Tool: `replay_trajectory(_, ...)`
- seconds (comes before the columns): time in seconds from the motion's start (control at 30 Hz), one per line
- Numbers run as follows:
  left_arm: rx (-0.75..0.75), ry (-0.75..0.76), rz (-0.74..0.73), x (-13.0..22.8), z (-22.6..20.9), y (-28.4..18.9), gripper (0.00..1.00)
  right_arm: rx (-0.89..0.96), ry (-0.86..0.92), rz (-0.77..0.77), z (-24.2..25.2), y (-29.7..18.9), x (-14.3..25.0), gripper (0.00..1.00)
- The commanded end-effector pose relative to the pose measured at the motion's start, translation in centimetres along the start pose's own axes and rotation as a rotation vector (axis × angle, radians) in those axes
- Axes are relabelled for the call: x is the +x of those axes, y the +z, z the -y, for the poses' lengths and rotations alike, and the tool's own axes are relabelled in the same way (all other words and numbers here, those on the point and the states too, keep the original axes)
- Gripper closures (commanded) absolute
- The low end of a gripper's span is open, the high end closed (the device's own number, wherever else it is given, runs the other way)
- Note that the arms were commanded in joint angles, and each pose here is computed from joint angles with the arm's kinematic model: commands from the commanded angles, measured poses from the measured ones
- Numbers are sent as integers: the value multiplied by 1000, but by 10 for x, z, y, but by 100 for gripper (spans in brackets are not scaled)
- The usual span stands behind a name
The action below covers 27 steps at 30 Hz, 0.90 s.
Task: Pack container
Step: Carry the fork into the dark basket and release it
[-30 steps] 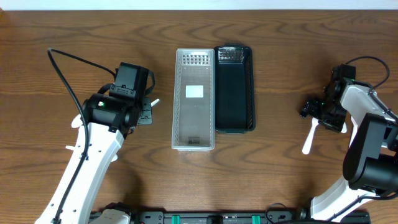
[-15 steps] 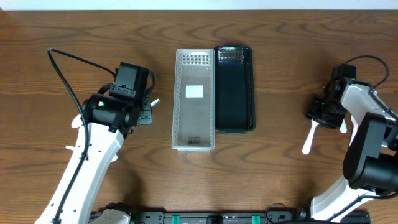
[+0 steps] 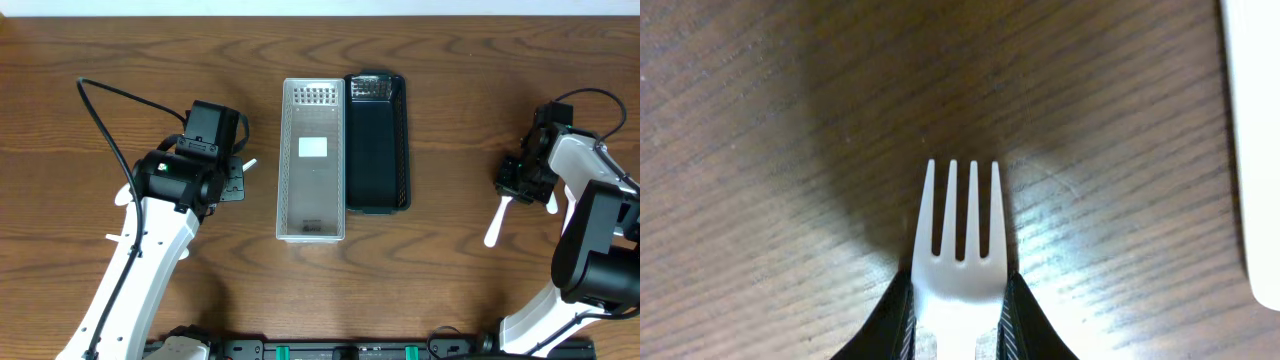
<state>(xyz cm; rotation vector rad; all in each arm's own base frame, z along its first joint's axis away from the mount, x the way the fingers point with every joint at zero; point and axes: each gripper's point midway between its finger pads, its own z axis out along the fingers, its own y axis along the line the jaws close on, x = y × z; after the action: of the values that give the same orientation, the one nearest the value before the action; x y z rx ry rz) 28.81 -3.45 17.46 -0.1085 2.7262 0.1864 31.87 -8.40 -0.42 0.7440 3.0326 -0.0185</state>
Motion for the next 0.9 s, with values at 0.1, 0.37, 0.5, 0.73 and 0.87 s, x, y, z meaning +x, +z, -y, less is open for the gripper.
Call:
replay_trajectory(0.1,-5,6,-7,2,-2,1,94,-82,-81,116,-39,-68,-19,89)
replay_trajectory(0.37,-5,6,-7,2,-2,1,94,-295,-366,472,-163,-229,-6,87)
replay_trajectory(0.5,-5,6,-7,2,-2,1,94,-374,-431,488,-215,-244,24,88)
replay_trajectory(0.73,-5,6,-7,2,-2,1,94,-278,-459,350,-260,-173,44,87)
replay_trajectory(0.87,-5,6,-7,2,-2,1,94,-207,-481,221,-268,-114,50,85)
